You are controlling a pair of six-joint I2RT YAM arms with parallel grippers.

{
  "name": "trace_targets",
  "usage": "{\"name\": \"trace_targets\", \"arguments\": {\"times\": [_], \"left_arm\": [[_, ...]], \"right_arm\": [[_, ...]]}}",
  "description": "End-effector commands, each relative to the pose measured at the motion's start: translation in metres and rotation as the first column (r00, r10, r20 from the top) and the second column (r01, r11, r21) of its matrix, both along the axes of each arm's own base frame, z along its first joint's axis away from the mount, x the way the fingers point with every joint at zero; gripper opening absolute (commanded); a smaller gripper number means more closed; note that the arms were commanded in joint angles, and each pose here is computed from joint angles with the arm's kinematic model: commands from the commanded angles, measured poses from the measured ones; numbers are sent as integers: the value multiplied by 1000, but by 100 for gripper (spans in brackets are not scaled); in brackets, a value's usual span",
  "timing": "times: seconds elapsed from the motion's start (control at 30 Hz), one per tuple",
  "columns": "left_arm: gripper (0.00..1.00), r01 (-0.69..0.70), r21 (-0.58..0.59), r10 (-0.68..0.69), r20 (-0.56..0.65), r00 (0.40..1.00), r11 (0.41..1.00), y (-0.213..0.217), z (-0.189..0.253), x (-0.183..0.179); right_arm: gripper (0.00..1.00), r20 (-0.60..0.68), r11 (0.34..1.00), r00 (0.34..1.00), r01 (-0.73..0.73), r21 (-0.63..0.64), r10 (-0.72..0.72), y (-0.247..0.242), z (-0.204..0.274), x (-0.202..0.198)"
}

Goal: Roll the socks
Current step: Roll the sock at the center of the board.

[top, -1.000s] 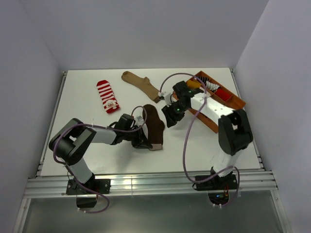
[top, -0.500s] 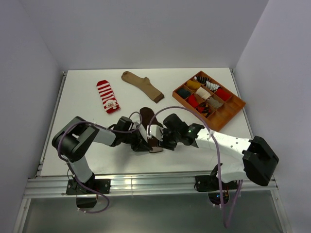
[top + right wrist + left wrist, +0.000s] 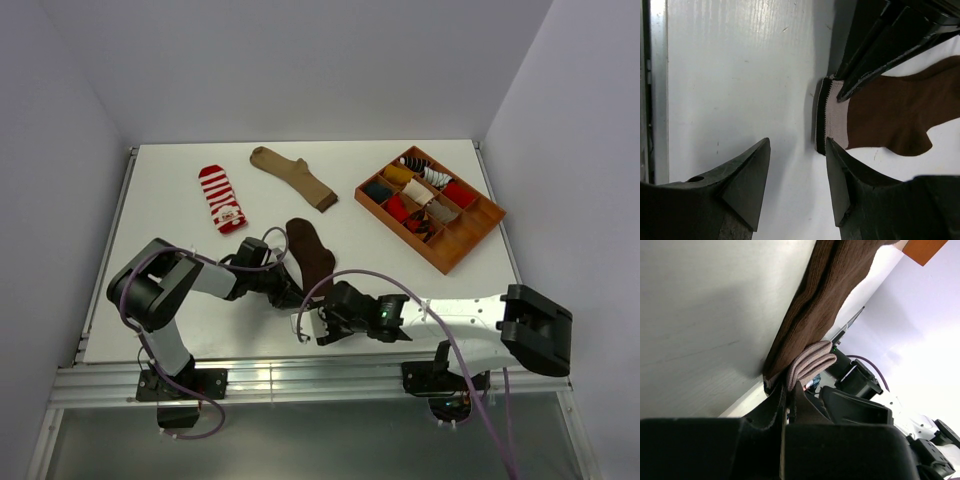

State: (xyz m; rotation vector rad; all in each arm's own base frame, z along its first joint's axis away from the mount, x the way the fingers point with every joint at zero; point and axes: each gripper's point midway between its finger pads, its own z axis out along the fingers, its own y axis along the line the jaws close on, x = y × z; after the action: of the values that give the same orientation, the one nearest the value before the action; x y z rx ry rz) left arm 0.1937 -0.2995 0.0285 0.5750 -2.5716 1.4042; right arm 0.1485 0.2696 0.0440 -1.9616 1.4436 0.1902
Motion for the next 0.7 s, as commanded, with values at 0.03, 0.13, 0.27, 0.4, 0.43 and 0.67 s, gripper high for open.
{"name": "trace_targets", "arguments": {"times": [0.03,0.13,0.27,0.4,0.43,0.67], "left_arm": [[0,-7,25,9,-63,998,1000,4,-8,-5],[0,-3,28,5,-71,997,1000,6,-10,-8],[0,4,35,-1,-68,998,999,7,-11,-9],[0,11,20,-10,-69,998,1000,6,-10,-10],[0,15,28,-13,-74,997,999,6,-11,-11],[0,35,13,-34,-65,997,999,4,-7,-10]], "right_arm": [[56,137,998,990,10,69,-19,19,11,21],[56,159,997,987,13,75,-25,24,10,25],[55,195,998,980,18,56,-29,25,3,32],[55,180,999,984,3,40,-10,26,-5,28],[54,178,999,984,2,39,-8,26,-5,28],[50,191,1000,982,8,6,-9,26,-17,32]]}}
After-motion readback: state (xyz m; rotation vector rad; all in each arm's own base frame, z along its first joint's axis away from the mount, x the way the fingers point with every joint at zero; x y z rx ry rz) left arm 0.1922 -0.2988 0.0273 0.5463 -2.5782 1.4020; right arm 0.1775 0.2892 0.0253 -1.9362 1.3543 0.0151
